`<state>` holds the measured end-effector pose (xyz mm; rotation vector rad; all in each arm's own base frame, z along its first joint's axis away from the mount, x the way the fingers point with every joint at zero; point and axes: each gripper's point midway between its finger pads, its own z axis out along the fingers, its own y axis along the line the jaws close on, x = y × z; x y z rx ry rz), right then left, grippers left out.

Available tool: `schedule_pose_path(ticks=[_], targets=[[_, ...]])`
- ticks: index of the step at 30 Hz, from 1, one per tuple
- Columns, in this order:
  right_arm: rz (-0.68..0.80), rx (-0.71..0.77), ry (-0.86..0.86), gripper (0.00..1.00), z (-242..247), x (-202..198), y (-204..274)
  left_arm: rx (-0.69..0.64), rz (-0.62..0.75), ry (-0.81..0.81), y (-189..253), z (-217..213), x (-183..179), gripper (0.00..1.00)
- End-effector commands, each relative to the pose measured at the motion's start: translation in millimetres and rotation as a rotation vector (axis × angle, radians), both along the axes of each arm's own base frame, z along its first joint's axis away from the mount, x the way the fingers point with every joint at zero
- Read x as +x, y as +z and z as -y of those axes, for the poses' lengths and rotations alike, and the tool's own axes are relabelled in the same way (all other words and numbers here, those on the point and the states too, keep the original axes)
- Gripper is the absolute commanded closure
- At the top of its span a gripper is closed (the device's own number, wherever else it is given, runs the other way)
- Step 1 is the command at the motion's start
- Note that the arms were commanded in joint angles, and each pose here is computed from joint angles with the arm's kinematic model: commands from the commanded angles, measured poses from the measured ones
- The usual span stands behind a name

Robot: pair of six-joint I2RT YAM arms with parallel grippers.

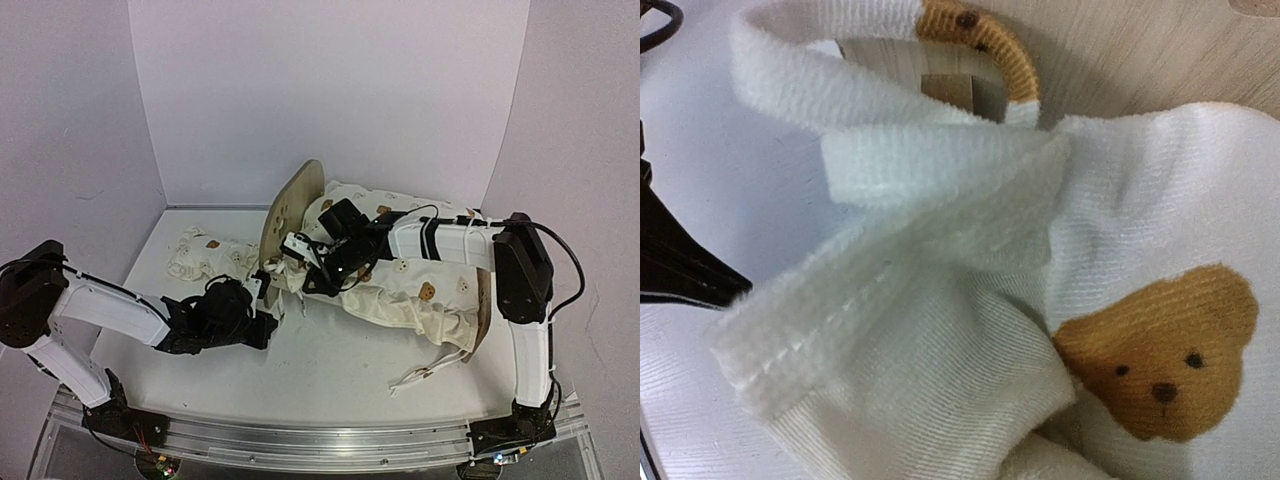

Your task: Set up the pet bed

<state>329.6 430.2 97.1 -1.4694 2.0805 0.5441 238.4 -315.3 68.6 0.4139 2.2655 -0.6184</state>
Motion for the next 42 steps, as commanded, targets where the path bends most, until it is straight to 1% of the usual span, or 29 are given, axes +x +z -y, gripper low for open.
schedule_pose_path(ticks=[1, 4, 6, 7, 8, 9, 11, 13, 15, 18, 20, 23, 26, 28, 30, 31, 33, 35, 37, 39, 40, 42], targets=[[0.159, 0.19, -0.056, 1.0, -9.8, 20.7, 95.4, -0.128, 0.006, -0.051, 34.0, 8.1, -9.3, 1.0], [0.133, 0.152, -0.1, 1.0, -7.7, 26.0, 80.7, -0.155, 0.015, -0.062, 44.8, 3.5, -15.0, 1.0], [0.123, 0.12, -0.163, 1.0, -6.9, 28.1, 80.1, -0.168, 0.018, -0.044, 50.0, -2.0, -15.8, 1.0], [0.118, 0.106, -0.2, 0.93, -6.1, 27.4, 80.3, -0.165, 0.016, -0.034, 50.5, -4.4, -15.2, 1.0], [0.11, 0.098, -0.238, 0.81, -4.7, 25.3, 81.6, -0.158, 0.01, -0.027, 50.1, -6.6, -14.8, 1.0], [0.083, 0.085, -0.267, 0.74, -1.8, 20.9, 80.7, -0.145, 0.001, -0.015, 49.7, -9.5, -13.7, 1.0], [0.019, 0.041, -0.321, 0.69, 6.9, 12.6, 76.8, -0.12, -0.01, -0.004, 51.7, -12.9, -12.5, 1.0], [-0.038, 0.023, -0.381, 0.54, 17.1, -0.3, 81.9, -0.118, -0.003, -0.023, 57.7, -12.1, -14.0, 1.0], [-0.067, 0.017, -0.405, 0.44, 26.2, -17.1, 90.6, -0.118, 0.01, -0.038, 63.0, -12.4, -15.4, 1.0], [-0.165, 0.052, -0.396, 0.32, 29.0, -54.2, 99.9, -0.121, 0.019, -0.072, 68.5, -12.8, -20.2, 1.0], [-0.272, 0.084, -0.361, 0.27, 25.5, -81.5, 98.3, -0.136, 0.019, -0.107, 72.8, -10.8, -25.7, 1.0], [-0.37, 0.184, -0.336, 0.25, 7.8, -107.1, 88.3, -0.163, 0.019, -0.156, 80.9, -7.9, -33.9, 1.0], [-0.414, 0.344, -0.368, 0.25, -15.9, -104.5, 81.8, -0.16, 0.041, -0.18, 89.3, -8.2, -35.9, 1.0], [-0.393, 0.412, -0.426, 0.31, -24.5, -91.2, 70.0, -0.151, 0.044, -0.184, 92.8, -10.1, -36.8, 1.0], [-0.34, 0.423, -0.505, 0.39, -27.2, -71.6, 51.5, -0.165, 0.028, -0.217, 97.7, -8.6, -44.1, 1.0], [-0.314, 0.412, -0.557, 0.4, -25.1, -62.2, 38.3, -0.171, 0.026, -0.225, 100.0, -8.9, -46.2, 1.0], [-0.258, 0.425, -0.608, 0.39, -24.6, -49.7, 23.8, -0.194, 0.022, -0.24, 105.6, -9.6, -51.2, 1.0], [-0.172, 0.435, -0.681, 0.36, -18.9, -35.9, 11.6, -0.222, 0.026, -0.253, 112.8, -11.4, -56.1, 1.0], [-0.062, 0.438, -0.711, 0.36, -14.3, -24.1, 4.2, -0.245, 0.026, -0.267, 118.0, -13.1, -61.0, 1.0], [0.012, 0.449, -0.749, 0.35, -10.7, -15.3, -1.4, -0.269, 0.024, -0.286, 123.1, -13.6, -66.4, 1.0], [0.041, 0.464, -0.758, 0.35, -10.1, -11.7, -3.8, -0.283, 0.026, -0.294, 126.8, -13.9, -68.7, 1.0], [0.085, 0.516, -0.712, 0.35, -20.8, -11.0, -1.3, -0.304, 0.032, -0.306, 133.1, -15.0, -72.2, 1.0]])
